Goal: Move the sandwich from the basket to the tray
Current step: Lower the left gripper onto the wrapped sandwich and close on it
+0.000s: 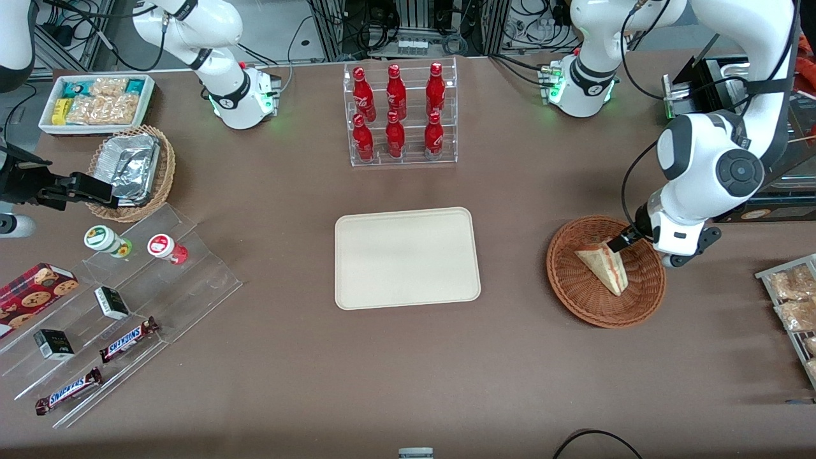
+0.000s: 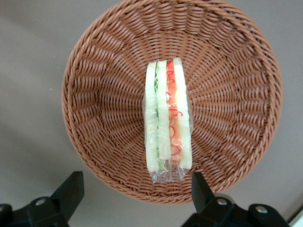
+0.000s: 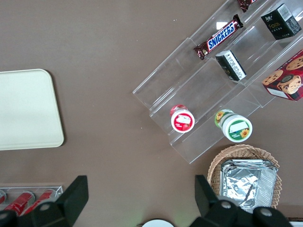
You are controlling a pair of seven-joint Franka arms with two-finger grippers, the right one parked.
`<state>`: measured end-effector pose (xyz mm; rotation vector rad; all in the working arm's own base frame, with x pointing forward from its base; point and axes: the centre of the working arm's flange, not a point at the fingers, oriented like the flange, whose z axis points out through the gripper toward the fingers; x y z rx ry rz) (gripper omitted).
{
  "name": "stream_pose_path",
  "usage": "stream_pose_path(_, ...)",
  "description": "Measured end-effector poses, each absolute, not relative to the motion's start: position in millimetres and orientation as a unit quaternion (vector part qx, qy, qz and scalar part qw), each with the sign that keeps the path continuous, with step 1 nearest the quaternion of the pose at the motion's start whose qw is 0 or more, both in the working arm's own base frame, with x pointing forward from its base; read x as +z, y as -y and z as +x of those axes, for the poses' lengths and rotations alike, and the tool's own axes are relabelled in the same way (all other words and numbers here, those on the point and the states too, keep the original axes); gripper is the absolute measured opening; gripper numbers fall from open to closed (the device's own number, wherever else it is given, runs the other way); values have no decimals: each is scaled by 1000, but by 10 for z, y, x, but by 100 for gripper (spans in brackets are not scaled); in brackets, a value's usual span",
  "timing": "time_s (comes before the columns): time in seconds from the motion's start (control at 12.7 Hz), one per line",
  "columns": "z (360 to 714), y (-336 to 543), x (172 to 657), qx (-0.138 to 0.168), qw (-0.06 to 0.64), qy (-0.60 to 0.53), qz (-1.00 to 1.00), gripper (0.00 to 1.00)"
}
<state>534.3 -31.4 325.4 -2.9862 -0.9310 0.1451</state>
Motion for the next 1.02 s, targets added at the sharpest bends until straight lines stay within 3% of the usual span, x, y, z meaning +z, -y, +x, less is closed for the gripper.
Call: stream_pose_path(1.02,5441,481,2867,33,-1,297,-954,100)
